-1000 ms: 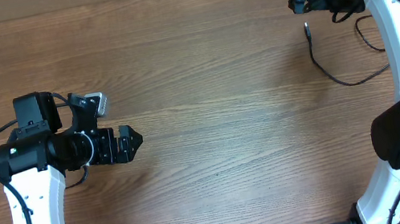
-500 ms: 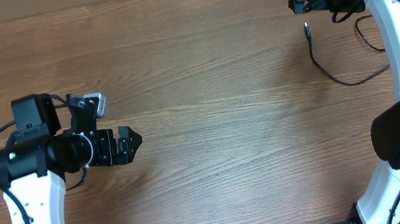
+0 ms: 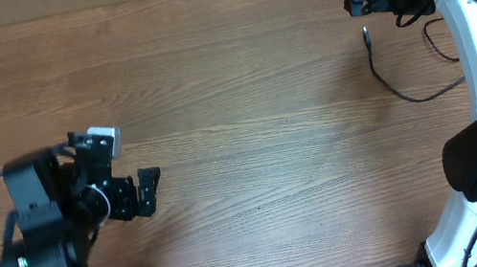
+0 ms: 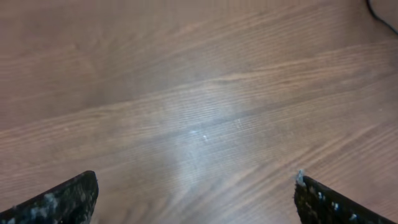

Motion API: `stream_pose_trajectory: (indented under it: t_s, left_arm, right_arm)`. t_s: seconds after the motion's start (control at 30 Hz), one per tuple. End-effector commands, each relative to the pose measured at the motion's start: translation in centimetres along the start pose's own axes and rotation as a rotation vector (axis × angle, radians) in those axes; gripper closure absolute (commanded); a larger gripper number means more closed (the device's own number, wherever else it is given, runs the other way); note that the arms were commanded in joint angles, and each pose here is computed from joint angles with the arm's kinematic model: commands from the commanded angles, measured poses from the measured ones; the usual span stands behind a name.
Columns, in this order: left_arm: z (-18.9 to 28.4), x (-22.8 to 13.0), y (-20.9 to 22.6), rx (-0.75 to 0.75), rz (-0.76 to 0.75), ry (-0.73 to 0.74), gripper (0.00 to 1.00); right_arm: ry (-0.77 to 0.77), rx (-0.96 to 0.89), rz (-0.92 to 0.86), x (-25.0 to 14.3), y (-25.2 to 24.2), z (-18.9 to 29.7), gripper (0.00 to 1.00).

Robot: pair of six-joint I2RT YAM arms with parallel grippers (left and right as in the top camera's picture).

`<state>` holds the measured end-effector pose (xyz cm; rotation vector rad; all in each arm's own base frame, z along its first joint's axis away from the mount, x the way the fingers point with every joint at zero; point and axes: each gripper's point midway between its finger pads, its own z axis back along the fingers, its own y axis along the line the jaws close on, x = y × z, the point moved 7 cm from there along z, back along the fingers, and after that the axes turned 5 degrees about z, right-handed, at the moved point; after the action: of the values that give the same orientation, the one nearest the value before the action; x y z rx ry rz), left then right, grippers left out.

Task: Untangle cables

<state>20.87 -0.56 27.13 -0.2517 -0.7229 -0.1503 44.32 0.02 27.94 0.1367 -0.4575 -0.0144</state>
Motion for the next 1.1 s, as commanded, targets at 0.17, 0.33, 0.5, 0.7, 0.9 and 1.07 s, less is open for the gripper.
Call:
stream_pose_trajectory:
  t_s: [0.17,0.33,0.5,0.7,0.9,1.07]
  left_arm:
    - [-1.6,-4.3,-0.9,-0.037,-0.108,-0.191,0.0]
    - [-2.9,-5.7,-1.3,-0.09,-0.171,-0.315,0.0]
    - [-2.8,-5.3,-2.4,-0.17,-0.285,-0.496,0.0]
    - [-1.6,-4.5,-3.1,-0.147,-0.451,-0.759,0.0]
    - [-0.4,-4.3,-4.0,-0.147,-0.559,-0.92,0.0]
    - [0.0,-4.8,-4.2,-0.131,-0.569,-1.058,0.0]
  right_arm:
    - [-0.037,-0.01,0.008,0.2,0.0,1.4,0.0]
    - [-0.037,-0.01,0.008,0.2,0.0,1.4,0.0]
    - [-0.037,-0.01,0.008,0.2,0.0,1.4,0.0]
    - [-0.037,-0.01,0.008,0.2,0.0,1.4,0.0]
    - [-0.037,-0.01,0.008,0.2,0.0,1.4,0.0]
    - [-0.037,-0.01,0.008,0.2,0.0,1.4,0.0]
